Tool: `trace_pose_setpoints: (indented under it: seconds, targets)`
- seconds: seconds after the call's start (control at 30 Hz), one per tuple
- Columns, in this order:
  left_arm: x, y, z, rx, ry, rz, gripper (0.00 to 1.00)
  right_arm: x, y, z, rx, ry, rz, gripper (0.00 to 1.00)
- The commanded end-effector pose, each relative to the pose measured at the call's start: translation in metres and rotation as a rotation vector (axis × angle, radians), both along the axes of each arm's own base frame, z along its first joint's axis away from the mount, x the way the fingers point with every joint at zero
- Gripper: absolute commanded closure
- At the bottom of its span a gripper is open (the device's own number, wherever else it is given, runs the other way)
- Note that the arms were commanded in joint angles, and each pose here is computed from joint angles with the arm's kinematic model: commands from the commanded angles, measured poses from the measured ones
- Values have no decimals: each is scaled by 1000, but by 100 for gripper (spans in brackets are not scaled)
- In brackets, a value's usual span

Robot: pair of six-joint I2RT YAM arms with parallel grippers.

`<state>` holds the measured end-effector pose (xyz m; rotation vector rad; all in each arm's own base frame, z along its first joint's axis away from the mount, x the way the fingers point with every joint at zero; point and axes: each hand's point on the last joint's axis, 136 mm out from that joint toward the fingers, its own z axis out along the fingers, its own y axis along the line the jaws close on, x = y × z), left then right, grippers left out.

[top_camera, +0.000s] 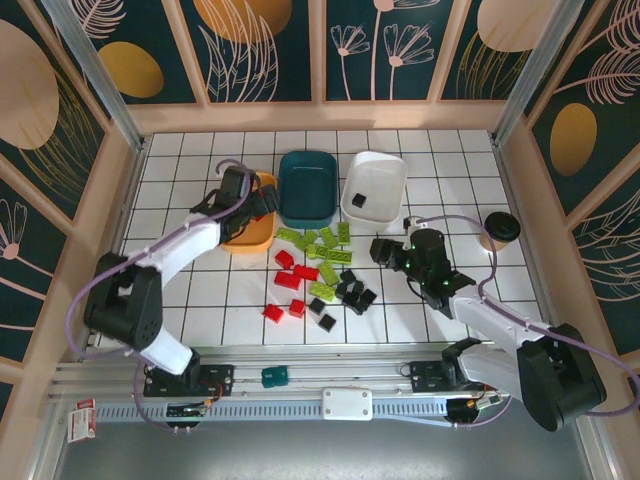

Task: Sort the legos into containers by color
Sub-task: Move the lego to the bottom-center of the table.

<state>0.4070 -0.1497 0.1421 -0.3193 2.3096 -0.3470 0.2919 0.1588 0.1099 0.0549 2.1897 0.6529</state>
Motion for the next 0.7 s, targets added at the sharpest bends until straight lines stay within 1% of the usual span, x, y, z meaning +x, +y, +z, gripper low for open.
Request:
trace_pose_setpoints:
  seconds: [0.0,0.1,0.2,0.33,0.43,0.53,0.67]
  targets:
    - [-50,-13,-4,36,13,-79,11,-9,3,-4,19,17,13,33]
    - [-95,-9,-20,40,52,-103,11,-12,5,-7,24,20,16,33]
    - [-134,-6,-34,-6,84,-132,12,-13,6,-9,22,22,18,33]
    - [-180,-13,-55,-42,143,-190,13,-12,6,-15,16,32,13,33]
    - [-205,-24,-69,-70,179,-238,14,-12,7,-19,17,41,11,33]
    - [-220,-32,-77,-44,198,-270,16,-11,9,-20,23,46,11,33]
    - [-231,-37,-87,8,222,-298,28,-13,11,-22,17,50,10,33]
